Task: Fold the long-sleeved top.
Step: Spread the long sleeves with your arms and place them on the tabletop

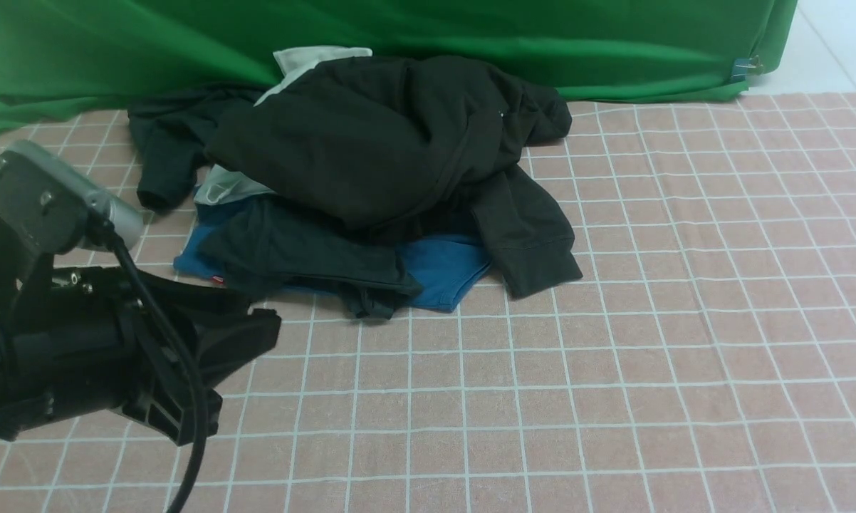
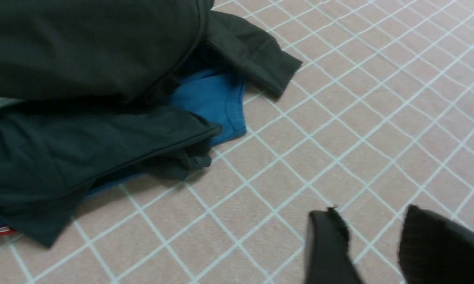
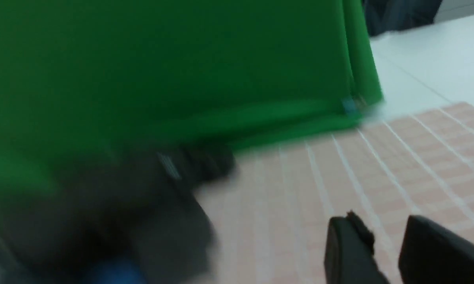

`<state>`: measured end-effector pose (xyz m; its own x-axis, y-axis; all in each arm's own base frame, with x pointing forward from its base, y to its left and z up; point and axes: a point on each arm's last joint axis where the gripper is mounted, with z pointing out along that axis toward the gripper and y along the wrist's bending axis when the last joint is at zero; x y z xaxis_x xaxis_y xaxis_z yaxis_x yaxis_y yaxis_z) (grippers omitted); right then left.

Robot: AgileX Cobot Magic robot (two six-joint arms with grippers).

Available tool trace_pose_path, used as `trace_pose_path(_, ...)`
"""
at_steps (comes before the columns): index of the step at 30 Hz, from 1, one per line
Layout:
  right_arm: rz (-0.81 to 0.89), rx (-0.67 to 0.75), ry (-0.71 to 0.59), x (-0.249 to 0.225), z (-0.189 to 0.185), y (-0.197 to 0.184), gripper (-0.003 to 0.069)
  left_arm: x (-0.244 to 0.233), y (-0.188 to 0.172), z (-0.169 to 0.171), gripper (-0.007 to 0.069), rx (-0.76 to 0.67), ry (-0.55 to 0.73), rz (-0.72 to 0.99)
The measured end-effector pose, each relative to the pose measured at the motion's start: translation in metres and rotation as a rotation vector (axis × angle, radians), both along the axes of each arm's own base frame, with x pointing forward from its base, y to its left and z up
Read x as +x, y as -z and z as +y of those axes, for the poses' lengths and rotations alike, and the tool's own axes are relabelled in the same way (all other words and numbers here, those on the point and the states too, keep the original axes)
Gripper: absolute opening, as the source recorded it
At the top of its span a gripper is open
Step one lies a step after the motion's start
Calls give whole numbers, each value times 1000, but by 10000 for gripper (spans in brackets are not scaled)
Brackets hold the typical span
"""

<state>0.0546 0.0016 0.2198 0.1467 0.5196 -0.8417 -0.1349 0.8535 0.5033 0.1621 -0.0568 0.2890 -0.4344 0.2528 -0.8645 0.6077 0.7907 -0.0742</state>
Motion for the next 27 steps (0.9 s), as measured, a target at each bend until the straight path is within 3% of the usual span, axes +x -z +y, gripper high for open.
trace_pose_path(1, 0, 9, -2, 0, 0, 0, 240, 0, 0, 0, 289, 0, 1, 1)
trace_pose_path(3, -59, 133, -21, -1, -1, -6, 238, 0, 0, 0, 388, -1, 5, 3)
trace_pose_path(7, 80, 161, -85, 1, 4, -7, 200, 0, 0, 0, 416, -2, 4, 3)
trace_pose_path(10, 326, -66, -236, 8, 18, -35, 172, 0, 0, -1, 328, -10, 3, 4)
trace_pose_path(13, 531, -322, -426, 27, 38, -69, 170, 0, -1, -1, 137, -6, 9, -5)
trace_pose_path(16, 618, -491, -551, 48, 60, -86, 170, -1, 0, -2, 43, 0, 25, -8)
trace_pose_path(21, 630, -664, -640, 97, 100, -103, 172, -7, -11, -7, 11, -14, 112, -12)
trace_pose_path(27, 659, -737, -660, 143, 129, -110, 202, -28, -36, -8, 11, -13, 159, -124)
